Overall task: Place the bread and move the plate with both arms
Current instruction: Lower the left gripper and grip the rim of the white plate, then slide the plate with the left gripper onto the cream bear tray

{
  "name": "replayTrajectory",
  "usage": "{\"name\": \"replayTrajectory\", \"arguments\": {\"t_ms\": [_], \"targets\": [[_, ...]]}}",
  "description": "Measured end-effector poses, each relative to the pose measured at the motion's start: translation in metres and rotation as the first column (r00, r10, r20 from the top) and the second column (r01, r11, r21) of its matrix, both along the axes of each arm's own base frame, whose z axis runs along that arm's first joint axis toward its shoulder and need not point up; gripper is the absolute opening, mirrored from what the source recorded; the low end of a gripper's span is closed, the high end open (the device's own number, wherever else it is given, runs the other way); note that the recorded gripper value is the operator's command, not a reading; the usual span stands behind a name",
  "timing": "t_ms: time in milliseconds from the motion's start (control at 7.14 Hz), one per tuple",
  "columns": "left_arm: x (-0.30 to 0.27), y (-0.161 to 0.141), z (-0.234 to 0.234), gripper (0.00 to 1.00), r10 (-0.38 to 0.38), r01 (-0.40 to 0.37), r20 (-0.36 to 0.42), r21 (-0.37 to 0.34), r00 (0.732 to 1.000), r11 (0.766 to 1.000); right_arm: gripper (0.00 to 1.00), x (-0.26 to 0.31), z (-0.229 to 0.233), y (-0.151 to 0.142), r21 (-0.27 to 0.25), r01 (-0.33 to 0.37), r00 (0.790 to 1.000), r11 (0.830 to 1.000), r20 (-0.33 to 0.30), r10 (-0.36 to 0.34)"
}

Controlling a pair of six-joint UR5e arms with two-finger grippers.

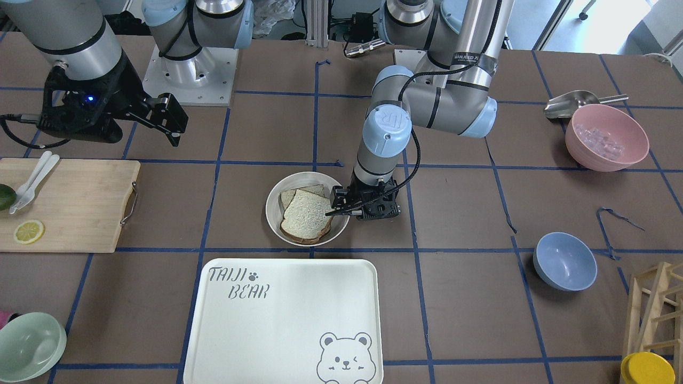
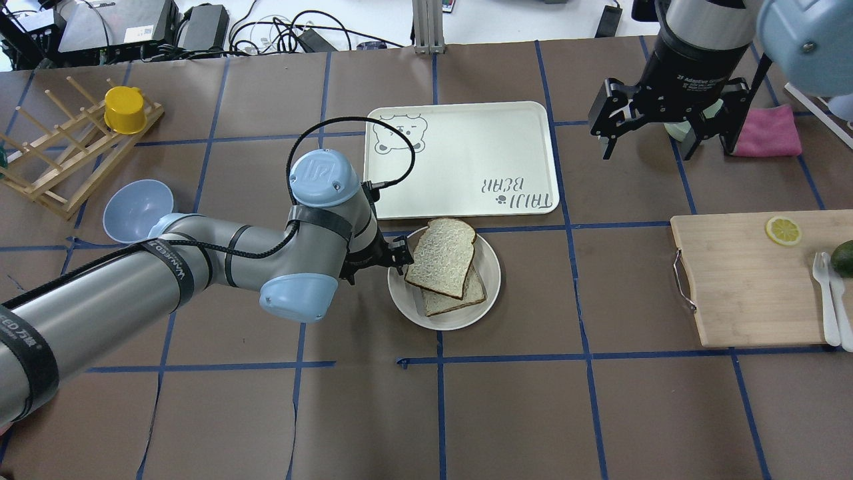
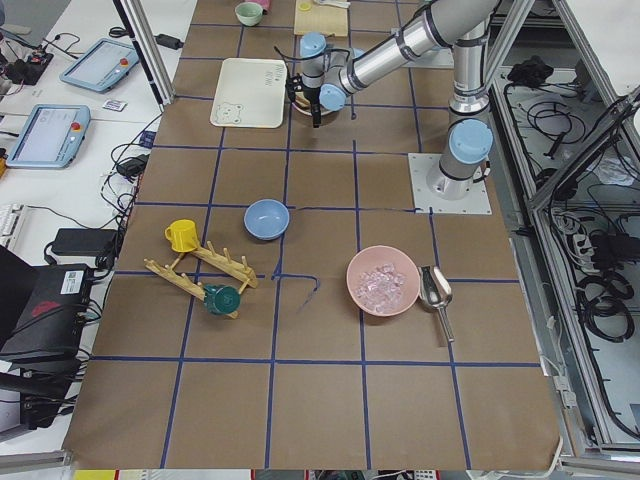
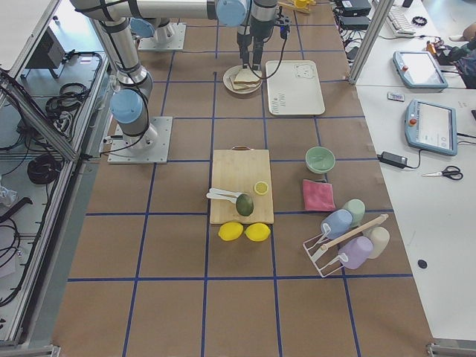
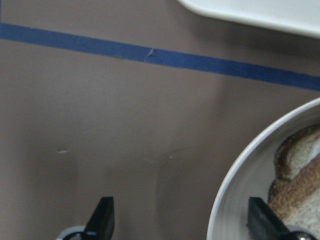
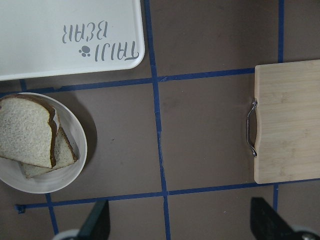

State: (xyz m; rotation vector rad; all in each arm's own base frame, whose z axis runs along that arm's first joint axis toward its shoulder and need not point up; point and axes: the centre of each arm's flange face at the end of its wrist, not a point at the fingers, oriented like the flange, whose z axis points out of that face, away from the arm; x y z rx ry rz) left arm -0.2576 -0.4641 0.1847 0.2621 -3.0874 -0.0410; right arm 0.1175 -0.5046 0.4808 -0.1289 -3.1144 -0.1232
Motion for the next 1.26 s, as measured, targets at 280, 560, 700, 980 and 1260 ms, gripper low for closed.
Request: {"name": "replayTrajectory", "arguments": {"t_ms": [280,560,700,980,1260], "targets": [[0.001,0.002,-0.003,0.71,0.004,-0.004,0.014,0.002,1.000,1.000,1.00,0.000,-0.003,0.001,0.005,-0.001,1.000,1.000,-0.003,0.001],[-0.006,0.005,-0.003,0.45,0.015,-0.014,-0.047,0.018,0.999,1.000,1.00,0.000,-0.006,0.002,0.010,-0.002,1.000,1.000,-0.002,0.002],[-0.011,0.007,-0.003,0.33,0.022,-0.018,-0.101,0.038,0.995,0.999,1.00,0.000,-0.007,0.002,0.012,-0.002,1.000,1.000,-0.002,0.002],[-0.016,0.009,-0.003,0.13,0.027,-0.019,-0.148,0.055,0.989,0.998,1.00,0.000,-0.009,0.002,0.016,-0.002,1.000,1.000,-0.005,0.002],[-0.016,0.007,0.000,0.06,0.017,-0.010,-0.158,0.047,0.987,0.999,1.00,-0.001,-0.012,0.003,0.023,-0.002,1.000,1.000,-0.005,0.002]]}}
